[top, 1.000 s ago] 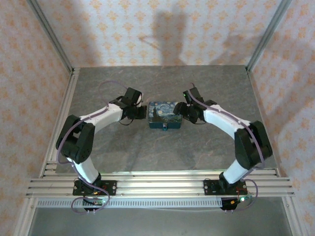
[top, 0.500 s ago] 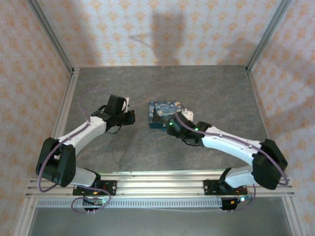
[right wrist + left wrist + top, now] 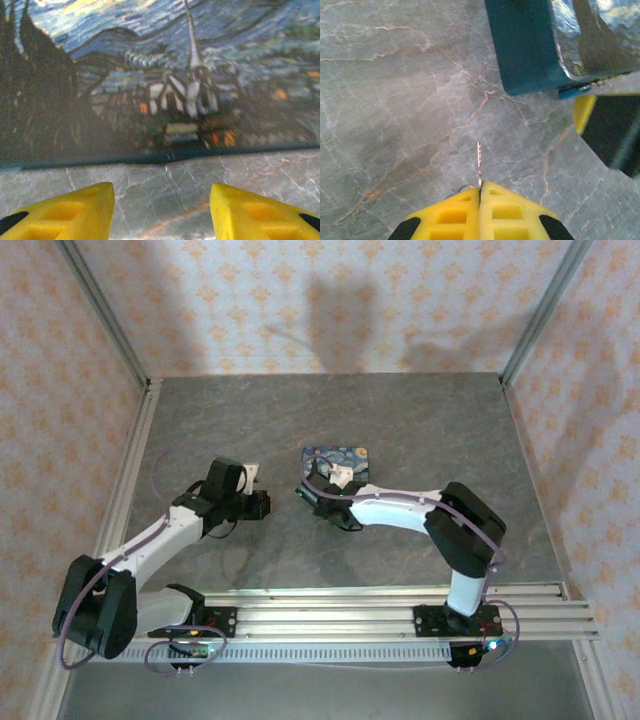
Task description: Unlock a padlock with a key
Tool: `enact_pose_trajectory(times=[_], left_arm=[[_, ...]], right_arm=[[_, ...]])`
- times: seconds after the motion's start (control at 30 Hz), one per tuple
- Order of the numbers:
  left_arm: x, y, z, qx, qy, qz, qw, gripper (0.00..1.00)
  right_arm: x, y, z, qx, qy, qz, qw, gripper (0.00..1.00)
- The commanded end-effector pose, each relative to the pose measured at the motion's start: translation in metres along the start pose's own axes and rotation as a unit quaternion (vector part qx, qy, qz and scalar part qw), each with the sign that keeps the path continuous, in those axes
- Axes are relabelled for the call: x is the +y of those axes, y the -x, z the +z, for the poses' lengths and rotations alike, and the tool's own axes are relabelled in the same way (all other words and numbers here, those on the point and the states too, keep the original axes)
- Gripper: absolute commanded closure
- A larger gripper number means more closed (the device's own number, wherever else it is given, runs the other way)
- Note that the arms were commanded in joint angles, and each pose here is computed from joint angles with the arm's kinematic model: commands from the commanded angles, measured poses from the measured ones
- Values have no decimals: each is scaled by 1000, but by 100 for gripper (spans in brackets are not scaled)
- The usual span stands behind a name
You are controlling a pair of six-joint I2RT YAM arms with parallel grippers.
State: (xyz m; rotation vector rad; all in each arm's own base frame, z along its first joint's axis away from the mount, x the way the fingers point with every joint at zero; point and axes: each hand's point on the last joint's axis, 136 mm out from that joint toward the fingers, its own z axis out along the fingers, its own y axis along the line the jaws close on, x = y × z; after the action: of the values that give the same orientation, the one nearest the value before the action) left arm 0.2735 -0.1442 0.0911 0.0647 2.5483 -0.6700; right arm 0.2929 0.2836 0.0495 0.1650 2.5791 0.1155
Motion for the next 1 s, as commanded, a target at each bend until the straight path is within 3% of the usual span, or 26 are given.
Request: enact_pose_trajectory(times=[0.0, 0.57, 0.97], left_arm=[[-14, 4, -5, -22, -41, 25, 999, 100], [-15, -3, -1, -23, -54, 32, 998, 100], [-13, -13, 3, -16, -56, 32, 998, 100]], right_arm=[[1, 16, 6, -20, -7, 9, 1000, 46], [-1, 22, 36, -17, -22, -16, 999, 51], [4, 26, 35, -47, -30, -10, 998, 51]])
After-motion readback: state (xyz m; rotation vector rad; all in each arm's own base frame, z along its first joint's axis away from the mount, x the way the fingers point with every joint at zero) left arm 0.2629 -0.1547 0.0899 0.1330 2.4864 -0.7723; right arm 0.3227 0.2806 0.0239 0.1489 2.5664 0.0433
